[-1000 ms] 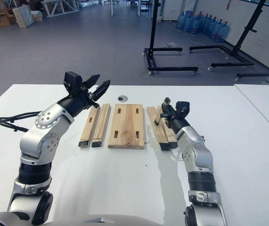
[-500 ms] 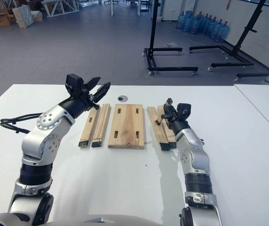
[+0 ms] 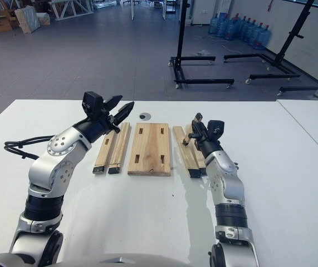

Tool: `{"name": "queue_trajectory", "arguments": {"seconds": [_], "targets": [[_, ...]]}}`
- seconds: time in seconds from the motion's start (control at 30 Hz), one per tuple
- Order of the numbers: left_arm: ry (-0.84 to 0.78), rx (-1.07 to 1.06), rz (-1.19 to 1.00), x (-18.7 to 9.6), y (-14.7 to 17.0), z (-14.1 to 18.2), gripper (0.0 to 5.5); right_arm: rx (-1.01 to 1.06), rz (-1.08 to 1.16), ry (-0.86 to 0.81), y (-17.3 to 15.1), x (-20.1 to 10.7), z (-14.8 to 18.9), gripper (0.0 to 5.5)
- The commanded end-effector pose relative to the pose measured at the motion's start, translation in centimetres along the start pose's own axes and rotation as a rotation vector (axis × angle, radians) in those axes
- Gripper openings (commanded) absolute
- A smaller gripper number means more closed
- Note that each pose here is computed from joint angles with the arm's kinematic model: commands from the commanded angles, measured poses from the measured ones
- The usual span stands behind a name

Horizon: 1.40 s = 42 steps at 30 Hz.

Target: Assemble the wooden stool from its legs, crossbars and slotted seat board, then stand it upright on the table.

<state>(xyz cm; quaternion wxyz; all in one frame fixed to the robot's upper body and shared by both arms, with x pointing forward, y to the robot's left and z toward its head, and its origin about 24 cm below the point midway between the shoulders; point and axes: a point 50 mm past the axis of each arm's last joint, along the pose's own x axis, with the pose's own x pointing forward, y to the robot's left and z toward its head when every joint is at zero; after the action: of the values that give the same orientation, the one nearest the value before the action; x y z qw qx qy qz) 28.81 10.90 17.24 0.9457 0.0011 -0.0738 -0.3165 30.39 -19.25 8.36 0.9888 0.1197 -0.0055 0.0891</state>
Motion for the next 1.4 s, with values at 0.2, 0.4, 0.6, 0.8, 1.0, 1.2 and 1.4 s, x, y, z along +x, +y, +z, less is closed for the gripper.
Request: {"name": "queue_trajectory", "arguments": {"seconds": [0.2, 0.4, 0.6, 0.8, 1.0, 1.2, 1.4], "targets": [[0.009, 0.019, -0.005, 0.1, -0.1, -0.2, 2.37, -0.024, -0.010, 0.043, -0.3, 0.2, -1.2, 0.40], [0.008, 0.025, -0.008, 0.2, -0.2, -0.2, 2.37, -0.044, 0.021, 0.135, 0.5, -1.0, -4.2, 0.40], [0.027, 0.035, -0.011, -0.2, 0.1, -0.5, 2.37, -0.052, -0.003, 0.127, 0.0, -1.5, -4.6, 0.40], [0.024, 0.038, -0.012, -0.1, -0.1, -0.5, 2.37, -0.104, 0.017, 0.070, 0.3, -0.9, -3.4, 0.81], [0.020, 0.038, -0.010, -0.1, -0.1, -0.5, 2.37, -0.096, 0.022, -0.024, 0.8, 0.1, -0.6, 1.74], [0.017, 0.037, -0.009, 0.0, -0.2, -0.5, 2.37, -0.107, 0.083, -0.135, 2.8, 1.1, 3.8, 1.74], [0.013, 0.037, -0.010, 0.0, -0.6, -0.7, 2.37, -0.124, 0.089, -0.122, 3.1, 1.6, 4.5, 1.74]]}}
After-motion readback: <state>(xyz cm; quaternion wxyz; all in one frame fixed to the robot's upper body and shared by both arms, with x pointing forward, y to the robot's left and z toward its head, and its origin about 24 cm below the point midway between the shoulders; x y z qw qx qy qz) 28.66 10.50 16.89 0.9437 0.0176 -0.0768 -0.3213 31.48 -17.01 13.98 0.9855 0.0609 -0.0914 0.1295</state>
